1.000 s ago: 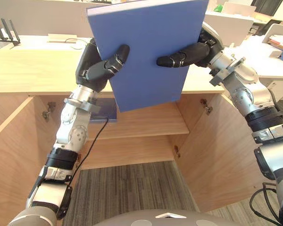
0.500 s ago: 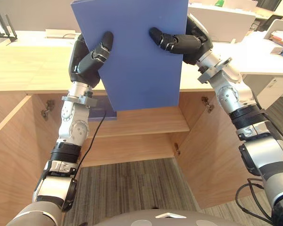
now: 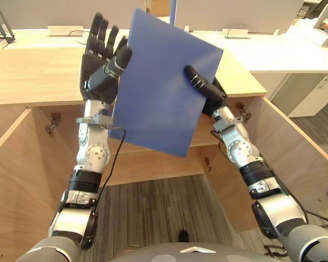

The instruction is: Walk over to the cabinet, pick up the folder, carry it to the office cabinet, place the folder inside the office cabinet, then close the office cabinet door

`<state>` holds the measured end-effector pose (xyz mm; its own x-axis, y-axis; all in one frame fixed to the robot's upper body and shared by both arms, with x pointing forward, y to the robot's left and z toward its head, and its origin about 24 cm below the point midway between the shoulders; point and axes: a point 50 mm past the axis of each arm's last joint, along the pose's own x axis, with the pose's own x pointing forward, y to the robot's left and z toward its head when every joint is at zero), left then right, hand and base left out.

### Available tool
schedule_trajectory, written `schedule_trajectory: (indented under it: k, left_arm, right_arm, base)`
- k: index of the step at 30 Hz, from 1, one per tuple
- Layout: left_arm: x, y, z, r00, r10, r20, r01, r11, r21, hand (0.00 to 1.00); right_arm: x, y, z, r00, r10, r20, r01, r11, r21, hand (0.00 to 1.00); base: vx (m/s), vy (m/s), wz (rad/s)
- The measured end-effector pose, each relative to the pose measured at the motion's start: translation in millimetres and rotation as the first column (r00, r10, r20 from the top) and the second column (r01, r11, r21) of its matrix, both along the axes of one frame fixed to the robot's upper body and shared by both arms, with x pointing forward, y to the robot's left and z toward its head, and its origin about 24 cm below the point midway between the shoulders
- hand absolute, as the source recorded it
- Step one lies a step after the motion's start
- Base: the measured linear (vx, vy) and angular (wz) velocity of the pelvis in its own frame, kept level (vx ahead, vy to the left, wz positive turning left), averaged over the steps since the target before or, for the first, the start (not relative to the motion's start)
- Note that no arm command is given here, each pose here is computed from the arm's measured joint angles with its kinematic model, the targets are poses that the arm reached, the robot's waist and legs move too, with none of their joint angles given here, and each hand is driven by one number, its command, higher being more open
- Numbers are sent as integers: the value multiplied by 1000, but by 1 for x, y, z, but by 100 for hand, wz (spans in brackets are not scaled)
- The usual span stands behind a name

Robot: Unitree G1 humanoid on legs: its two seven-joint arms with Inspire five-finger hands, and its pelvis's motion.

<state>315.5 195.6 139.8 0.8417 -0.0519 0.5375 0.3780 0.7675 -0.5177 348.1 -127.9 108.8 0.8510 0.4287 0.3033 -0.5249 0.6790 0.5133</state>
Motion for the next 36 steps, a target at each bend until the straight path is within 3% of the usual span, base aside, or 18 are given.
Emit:
schedule_trajectory:
  k: [4,6,11,13,14,16,17,19,28,31,35,36]
  left_arm:
    - [-27,15,-57,970,72,-231,-67,997,26,100]
    - [-55,28,-95,911,132,-392,-104,990,92,100]
    - [-102,50,-141,783,249,-570,-217,968,125,100]
    - [-139,81,-172,614,378,-693,-401,906,139,100]
    - [-149,88,-181,561,402,-724,-439,885,152,100]
    - [-192,106,-208,361,456,-813,-543,812,215,100]
    - [-201,107,-213,323,457,-829,-559,799,222,100]
    - [-232,105,-230,209,433,-877,-588,772,241,100]
    - [-266,83,-264,47,307,-950,-591,776,221,100]
    - [-282,73,-278,-28,239,-971,-583,785,210,100]
    - [-304,60,-291,-128,153,-980,-576,793,199,100]
    - [-310,56,-294,-155,133,-979,-579,790,200,100]
  right_arm:
    - [-20,1,-35,995,18,-97,-23,999,-45,0]
    - [-37,-1,-50,990,28,-135,-36,998,-55,0]
    - [-67,-20,-77,978,5,-209,-39,987,-158,0]
    - [-79,-36,-85,974,-24,-224,-10,989,-147,0]
    - [-81,-41,-87,972,-43,-229,7,988,-157,0]
    - [-88,-67,-93,961,-128,-243,66,966,-250,0]
    - [-89,-73,-95,957,-145,-251,75,960,-269,0]
    - [-92,-90,-104,936,-202,-288,101,939,-330,0]
    - [-101,-91,-132,890,-215,-403,44,918,-393,0]
    - [-110,-93,-154,836,-266,-481,37,900,-434,0]
    - [-132,-85,-192,687,-361,-630,84,902,-424,0]
    - [-140,-79,-205,617,-388,-685,125,907,-402,0]
  base:
    - [-18,1,0]
    - [-43,13,0]
    - [-51,10,-1]
    - [-46,3,-2]
    - [0,0,0]
    - [1,6,7]
    - [5,6,11]
    - [-5,7,19]
    - [-50,22,12]
    - [-52,2,3]
    - [-48,-4,3]
    - [-41,-12,2]
